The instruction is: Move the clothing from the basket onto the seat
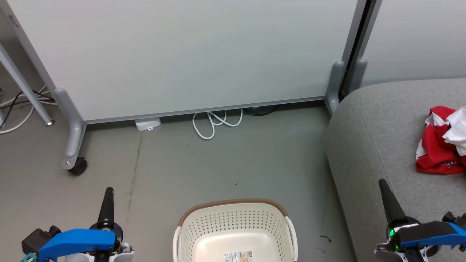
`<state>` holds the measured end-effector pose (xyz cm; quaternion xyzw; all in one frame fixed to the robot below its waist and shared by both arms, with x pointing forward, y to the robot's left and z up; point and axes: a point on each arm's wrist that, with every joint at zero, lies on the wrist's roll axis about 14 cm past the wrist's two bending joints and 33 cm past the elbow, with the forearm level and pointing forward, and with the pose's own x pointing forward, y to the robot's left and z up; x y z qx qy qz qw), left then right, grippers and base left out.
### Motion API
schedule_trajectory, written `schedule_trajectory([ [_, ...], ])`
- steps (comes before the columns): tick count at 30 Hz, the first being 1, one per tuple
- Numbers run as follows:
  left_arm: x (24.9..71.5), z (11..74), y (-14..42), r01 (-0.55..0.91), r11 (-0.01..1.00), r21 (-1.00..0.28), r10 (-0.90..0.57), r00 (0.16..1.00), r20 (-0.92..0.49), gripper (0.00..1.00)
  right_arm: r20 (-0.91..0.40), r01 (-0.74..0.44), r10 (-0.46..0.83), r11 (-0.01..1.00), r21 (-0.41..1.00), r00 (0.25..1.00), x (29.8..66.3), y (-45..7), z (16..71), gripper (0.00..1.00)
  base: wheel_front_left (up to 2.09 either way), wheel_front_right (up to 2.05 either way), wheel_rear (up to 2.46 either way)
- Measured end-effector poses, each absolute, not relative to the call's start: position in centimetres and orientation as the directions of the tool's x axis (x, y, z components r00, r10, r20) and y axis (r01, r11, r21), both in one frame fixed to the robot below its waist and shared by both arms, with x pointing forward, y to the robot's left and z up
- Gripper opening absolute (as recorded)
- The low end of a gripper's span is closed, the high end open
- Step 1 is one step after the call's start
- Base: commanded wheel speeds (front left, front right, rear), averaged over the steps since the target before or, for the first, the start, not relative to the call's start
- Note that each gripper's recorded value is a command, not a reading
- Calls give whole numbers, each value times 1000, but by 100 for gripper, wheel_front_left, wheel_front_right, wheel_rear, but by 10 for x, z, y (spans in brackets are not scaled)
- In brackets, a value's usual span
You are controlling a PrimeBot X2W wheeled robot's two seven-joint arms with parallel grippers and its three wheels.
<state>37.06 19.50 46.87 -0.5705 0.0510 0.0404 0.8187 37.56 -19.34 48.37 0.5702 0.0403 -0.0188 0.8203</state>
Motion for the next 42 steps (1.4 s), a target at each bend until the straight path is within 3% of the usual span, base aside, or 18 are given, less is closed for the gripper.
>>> schedule_trajectory([
  [42, 386, 499, 199, -32, 38, -999, 0, 999, -32, 0, -19, 19, 1, 38, 999, 1000, 387, -199, 502, 0, 0, 0, 0],
])
